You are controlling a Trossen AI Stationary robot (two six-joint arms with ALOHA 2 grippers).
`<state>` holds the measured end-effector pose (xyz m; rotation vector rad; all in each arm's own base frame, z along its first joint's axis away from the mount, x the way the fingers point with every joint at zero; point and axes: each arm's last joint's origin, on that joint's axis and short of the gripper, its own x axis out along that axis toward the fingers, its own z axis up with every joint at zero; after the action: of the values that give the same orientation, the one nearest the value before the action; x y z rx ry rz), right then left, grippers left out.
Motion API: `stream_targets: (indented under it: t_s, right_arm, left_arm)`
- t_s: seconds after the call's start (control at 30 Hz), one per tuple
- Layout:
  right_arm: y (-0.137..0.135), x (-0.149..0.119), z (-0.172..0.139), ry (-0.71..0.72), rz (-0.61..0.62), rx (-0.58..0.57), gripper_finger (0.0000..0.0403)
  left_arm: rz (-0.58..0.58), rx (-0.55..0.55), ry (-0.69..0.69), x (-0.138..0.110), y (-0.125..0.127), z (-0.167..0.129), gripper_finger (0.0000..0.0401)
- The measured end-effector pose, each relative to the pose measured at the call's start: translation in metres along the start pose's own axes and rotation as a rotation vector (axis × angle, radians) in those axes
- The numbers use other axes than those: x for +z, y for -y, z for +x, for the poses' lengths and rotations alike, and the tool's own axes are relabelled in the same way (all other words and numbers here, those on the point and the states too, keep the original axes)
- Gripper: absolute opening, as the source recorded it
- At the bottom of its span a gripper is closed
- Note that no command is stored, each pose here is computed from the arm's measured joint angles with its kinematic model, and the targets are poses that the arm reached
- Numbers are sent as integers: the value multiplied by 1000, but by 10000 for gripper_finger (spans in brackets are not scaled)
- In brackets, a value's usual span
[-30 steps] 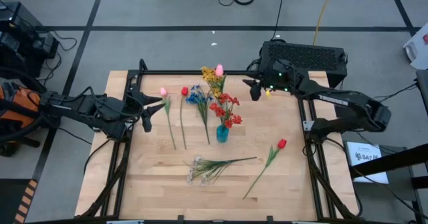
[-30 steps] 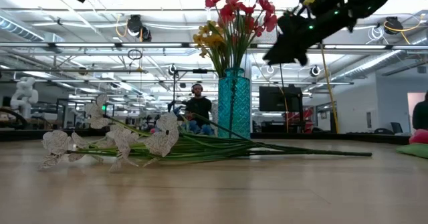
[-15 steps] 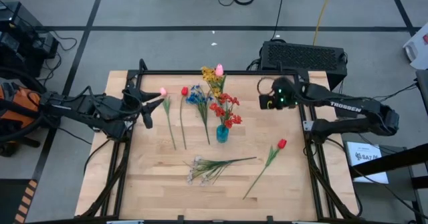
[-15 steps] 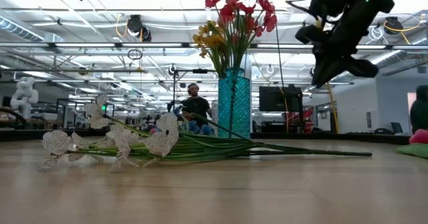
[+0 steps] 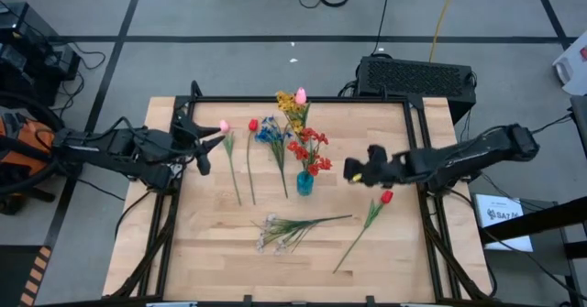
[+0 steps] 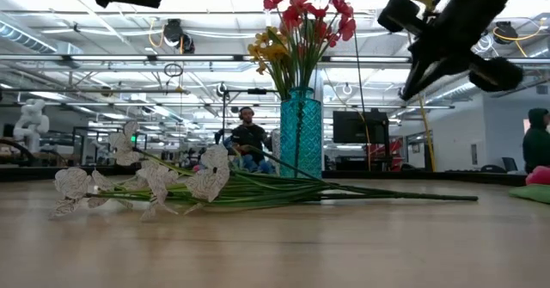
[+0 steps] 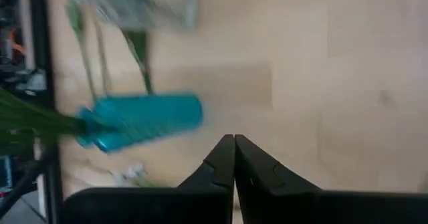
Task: Sort flowers into vase by color
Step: Put the right red tulip into the blue vase
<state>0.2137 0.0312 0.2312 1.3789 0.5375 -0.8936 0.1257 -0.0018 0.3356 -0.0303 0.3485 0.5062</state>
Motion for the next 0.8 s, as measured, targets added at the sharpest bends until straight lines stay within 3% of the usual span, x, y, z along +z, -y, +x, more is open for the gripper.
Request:
stream_targets:
  t_s: [0.27,0.47,0.63,0.8]
  right_arm:
    - [-10,-44,2,-76,71,-257,1]
    - [-22,-56,-12,-53,67,-455,0]
    - [-6,-61,-10,-96,84,-665,1]
    - [6,-73,1,-133,101,-697,18]
  left_arm:
    - [37,-13,-30,-3,-1,1,122]
    - [41,-31,-33,-3,-1,1,122]
    - [40,-31,-33,-3,-1,1,122]
    - [36,-32,-33,-3,-1,1,122]
